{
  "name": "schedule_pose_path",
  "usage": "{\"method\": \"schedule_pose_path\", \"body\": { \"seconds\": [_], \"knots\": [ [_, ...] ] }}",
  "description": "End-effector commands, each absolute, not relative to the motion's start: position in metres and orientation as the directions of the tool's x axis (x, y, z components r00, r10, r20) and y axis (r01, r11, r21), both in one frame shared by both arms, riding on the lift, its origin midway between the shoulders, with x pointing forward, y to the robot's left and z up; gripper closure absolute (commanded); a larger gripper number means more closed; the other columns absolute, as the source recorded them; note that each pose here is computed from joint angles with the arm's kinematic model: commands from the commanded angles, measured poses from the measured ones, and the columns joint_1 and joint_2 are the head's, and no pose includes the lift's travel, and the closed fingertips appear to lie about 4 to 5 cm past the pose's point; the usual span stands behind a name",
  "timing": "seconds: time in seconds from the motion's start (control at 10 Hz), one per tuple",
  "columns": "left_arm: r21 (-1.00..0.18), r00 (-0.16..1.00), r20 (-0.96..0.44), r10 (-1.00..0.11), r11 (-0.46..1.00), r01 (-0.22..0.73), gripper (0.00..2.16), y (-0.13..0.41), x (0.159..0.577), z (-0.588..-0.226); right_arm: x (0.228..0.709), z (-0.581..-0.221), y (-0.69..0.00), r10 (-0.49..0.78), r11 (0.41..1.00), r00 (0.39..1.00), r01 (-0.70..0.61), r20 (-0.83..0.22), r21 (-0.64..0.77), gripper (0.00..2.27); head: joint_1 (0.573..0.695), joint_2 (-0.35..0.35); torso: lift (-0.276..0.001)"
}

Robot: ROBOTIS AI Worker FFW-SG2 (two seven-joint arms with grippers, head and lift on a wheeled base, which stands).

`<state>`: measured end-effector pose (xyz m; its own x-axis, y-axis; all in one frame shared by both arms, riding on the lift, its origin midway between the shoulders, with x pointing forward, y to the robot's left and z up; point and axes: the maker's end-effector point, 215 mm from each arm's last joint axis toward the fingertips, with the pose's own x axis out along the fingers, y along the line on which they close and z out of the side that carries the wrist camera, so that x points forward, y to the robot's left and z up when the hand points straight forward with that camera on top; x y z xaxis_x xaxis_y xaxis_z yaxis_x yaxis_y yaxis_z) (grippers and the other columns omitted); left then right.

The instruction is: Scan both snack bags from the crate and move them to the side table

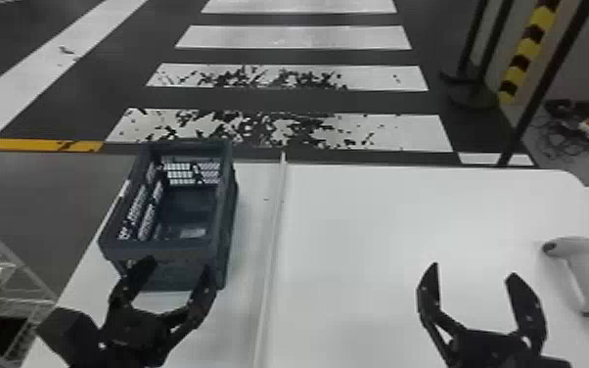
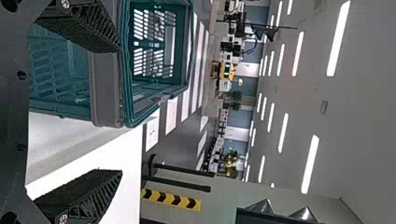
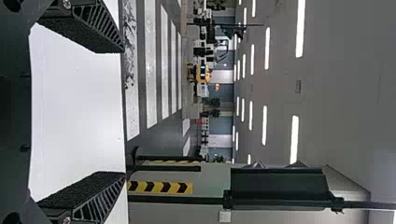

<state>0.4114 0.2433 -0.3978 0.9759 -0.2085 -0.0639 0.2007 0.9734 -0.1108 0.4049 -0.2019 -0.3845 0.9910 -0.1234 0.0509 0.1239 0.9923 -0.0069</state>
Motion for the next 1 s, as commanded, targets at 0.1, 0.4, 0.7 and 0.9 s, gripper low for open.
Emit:
{"method": "schedule_pose_path", "body": {
  "seconds": [0.1,0.4,0.7,0.9],
  "knots": [
    [-0.109,0.976,-0.061,-0.208,0.973,0.201,0.07,0.243,0.410,-0.397,0.405,-0.385,-0.200,-0.120,0.993,0.992,0.121,0.049,-0.007,0.05,0.695,0.058,-0.099],
    [-0.102,0.977,-0.049,-0.206,0.974,0.201,0.07,0.245,0.408,-0.392,0.405,-0.391,-0.199,-0.117,0.993,0.993,0.117,0.028,-0.014,0.05,0.695,0.064,-0.099],
    [-0.106,0.976,-0.044,-0.211,0.973,0.206,0.07,0.242,0.407,-0.389,0.405,-0.398,-0.197,-0.105,0.994,0.994,0.105,0.003,-0.028,0.05,0.695,0.065,-0.099],
    [-0.107,0.978,-0.043,-0.203,0.974,0.198,0.07,0.245,0.407,-0.389,0.408,-0.401,-0.195,-0.098,0.994,0.995,0.098,-0.009,-0.038,0.05,0.695,0.063,-0.099]
  ]
}}
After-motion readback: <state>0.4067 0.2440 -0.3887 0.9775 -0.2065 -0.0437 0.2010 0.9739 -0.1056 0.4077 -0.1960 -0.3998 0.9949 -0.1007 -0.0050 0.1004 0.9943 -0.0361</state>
